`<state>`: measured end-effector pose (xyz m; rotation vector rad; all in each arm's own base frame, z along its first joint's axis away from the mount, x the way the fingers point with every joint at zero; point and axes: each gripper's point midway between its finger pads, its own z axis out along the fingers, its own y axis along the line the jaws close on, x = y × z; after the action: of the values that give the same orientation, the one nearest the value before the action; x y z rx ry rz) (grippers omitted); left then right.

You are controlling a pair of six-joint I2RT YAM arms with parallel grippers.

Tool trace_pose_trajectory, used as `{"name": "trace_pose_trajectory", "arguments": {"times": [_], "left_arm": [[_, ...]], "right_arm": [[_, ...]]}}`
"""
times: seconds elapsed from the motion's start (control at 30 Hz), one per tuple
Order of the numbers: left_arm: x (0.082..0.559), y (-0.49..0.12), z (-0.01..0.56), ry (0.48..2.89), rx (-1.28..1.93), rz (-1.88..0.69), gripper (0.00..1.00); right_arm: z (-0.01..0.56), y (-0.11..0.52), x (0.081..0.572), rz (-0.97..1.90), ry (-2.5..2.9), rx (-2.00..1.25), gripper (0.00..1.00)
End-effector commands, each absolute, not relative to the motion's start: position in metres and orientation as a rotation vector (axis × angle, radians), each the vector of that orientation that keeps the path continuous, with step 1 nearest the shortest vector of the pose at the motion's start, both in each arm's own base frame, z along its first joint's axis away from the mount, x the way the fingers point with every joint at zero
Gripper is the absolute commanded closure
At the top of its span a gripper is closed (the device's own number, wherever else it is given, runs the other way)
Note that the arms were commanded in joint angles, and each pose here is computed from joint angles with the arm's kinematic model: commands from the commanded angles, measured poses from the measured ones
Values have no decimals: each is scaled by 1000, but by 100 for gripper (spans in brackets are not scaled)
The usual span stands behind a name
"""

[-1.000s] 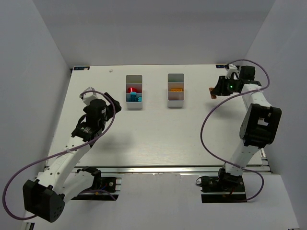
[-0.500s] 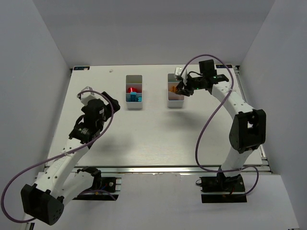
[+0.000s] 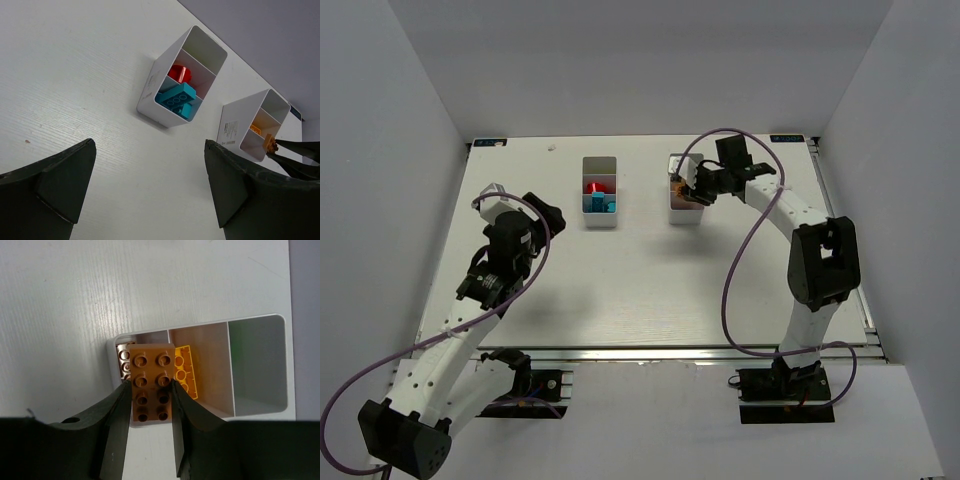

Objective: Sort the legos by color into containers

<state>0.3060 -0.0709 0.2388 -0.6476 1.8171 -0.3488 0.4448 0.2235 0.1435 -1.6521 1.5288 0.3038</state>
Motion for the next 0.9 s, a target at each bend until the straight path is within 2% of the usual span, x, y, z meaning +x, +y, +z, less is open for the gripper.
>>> {"name": "trace_pose_trajectory", "arguments": {"times": [0.0,0.4,0.47,0.5,0.53,0.73,0.87], "left_arm": [[304,-65,238,1811,-662,-329,2],[301,-64,238,1807,-663,-328,2],[300,-63,239,1804,-665,-329,2],[300,-63,239,1803,-665,-330,2],[300,-63,239,1803,-665,-330,2],[299,-63,244,1792,-665,-337,2],[298,-62,251,1776,-663,-346,2]], "right_arm": [[145,226,459,239,1506,-1633,88],[125,224,461,229,1560,-1643,73],[126,223,460,226,1559,-1641,61],[126,223,460,226,1559,-1643,51],[124,222,458,230,1564,-1643,11],[139,223,458,222,1540,-1619,11],[171,224,454,218,1510,-1562,11]]}}
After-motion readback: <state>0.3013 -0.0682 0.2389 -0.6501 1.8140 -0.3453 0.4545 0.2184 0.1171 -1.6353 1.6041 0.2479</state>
